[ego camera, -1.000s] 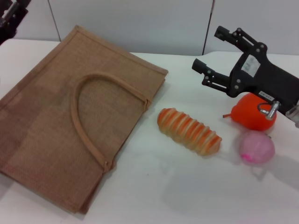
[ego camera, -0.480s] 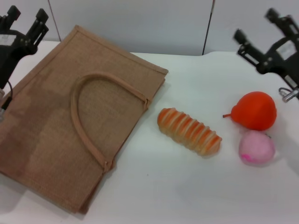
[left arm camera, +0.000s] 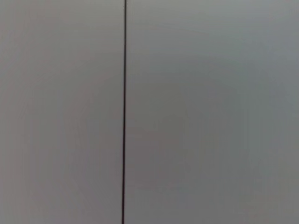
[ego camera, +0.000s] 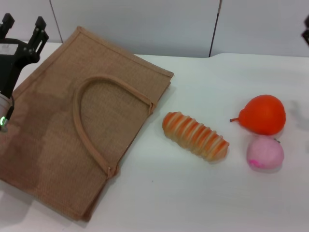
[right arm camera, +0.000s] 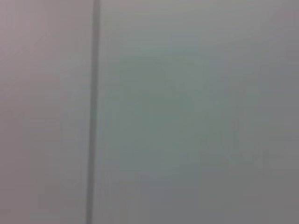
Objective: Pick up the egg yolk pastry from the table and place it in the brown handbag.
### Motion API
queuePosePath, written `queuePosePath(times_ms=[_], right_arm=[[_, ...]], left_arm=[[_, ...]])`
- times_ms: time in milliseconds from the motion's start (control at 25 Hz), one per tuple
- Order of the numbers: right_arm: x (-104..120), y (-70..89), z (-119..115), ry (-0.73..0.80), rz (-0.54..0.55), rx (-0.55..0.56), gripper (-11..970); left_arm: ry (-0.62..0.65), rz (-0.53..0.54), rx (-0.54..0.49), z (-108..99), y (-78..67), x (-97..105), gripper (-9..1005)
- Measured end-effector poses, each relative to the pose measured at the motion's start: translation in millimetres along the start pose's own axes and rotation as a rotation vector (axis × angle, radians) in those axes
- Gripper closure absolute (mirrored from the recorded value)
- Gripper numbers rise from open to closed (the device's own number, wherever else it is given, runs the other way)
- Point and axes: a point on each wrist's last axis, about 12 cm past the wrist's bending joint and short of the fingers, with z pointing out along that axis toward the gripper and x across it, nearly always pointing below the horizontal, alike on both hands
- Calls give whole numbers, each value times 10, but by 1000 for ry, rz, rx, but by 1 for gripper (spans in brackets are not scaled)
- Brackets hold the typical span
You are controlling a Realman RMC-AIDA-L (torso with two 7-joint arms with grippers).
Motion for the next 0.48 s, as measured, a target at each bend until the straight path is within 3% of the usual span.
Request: queuePosePath(times_ms=[120,480], right_arm=[[24,-62,-16,18,13,52,71],[33,-64,0,29,7,53,71]], left_arm=[[3,-5,-18,-20,17,8,226],[2,-5,-22,-26,27,6,225]])
